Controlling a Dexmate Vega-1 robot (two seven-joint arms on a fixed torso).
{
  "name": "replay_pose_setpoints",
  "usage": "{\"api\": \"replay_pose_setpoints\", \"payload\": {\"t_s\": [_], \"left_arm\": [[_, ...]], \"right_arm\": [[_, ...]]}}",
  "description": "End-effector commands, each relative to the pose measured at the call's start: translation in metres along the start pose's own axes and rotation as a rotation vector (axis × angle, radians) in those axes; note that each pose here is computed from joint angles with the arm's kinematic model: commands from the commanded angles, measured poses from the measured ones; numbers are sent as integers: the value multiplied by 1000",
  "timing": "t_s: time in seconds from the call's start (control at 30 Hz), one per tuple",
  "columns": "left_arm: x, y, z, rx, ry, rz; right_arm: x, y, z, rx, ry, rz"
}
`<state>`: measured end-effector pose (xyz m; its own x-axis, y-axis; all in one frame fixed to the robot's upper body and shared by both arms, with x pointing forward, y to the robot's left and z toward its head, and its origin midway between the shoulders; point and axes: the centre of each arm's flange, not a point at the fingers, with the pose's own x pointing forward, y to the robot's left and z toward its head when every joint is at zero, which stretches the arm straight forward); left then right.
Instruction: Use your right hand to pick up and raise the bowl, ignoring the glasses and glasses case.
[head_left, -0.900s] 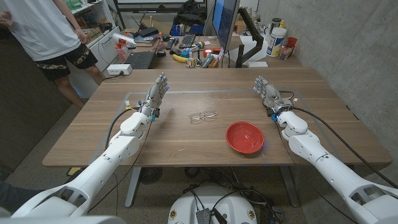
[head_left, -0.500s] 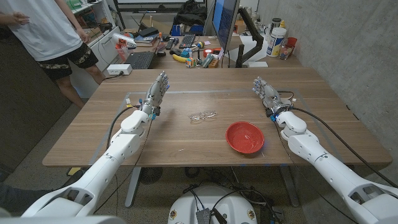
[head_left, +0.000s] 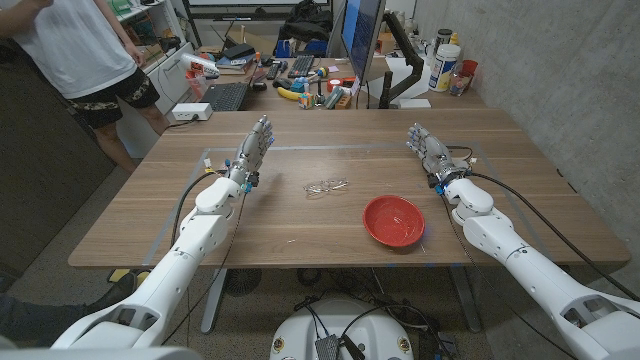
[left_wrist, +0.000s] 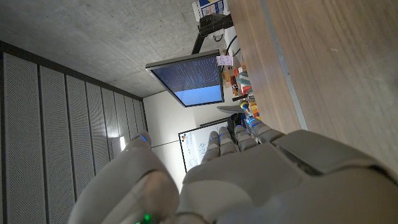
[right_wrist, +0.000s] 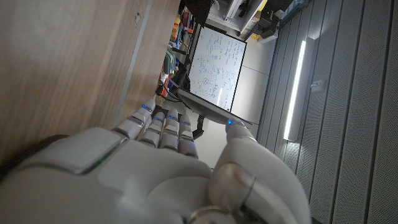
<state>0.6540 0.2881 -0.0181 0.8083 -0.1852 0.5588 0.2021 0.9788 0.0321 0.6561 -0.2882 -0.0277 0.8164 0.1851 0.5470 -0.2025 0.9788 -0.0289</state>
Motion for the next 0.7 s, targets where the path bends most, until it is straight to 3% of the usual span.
{"api": "replay_pose_setpoints", "payload": {"t_s": [0.03,0.7], "left_arm": [[1,-3,3,7,1,-6],[4,-8,-1,8,14,-18]], "right_arm": [[-1,1,6,-8,-23,14],[-11,-1,8,-21,-46,30]]}}
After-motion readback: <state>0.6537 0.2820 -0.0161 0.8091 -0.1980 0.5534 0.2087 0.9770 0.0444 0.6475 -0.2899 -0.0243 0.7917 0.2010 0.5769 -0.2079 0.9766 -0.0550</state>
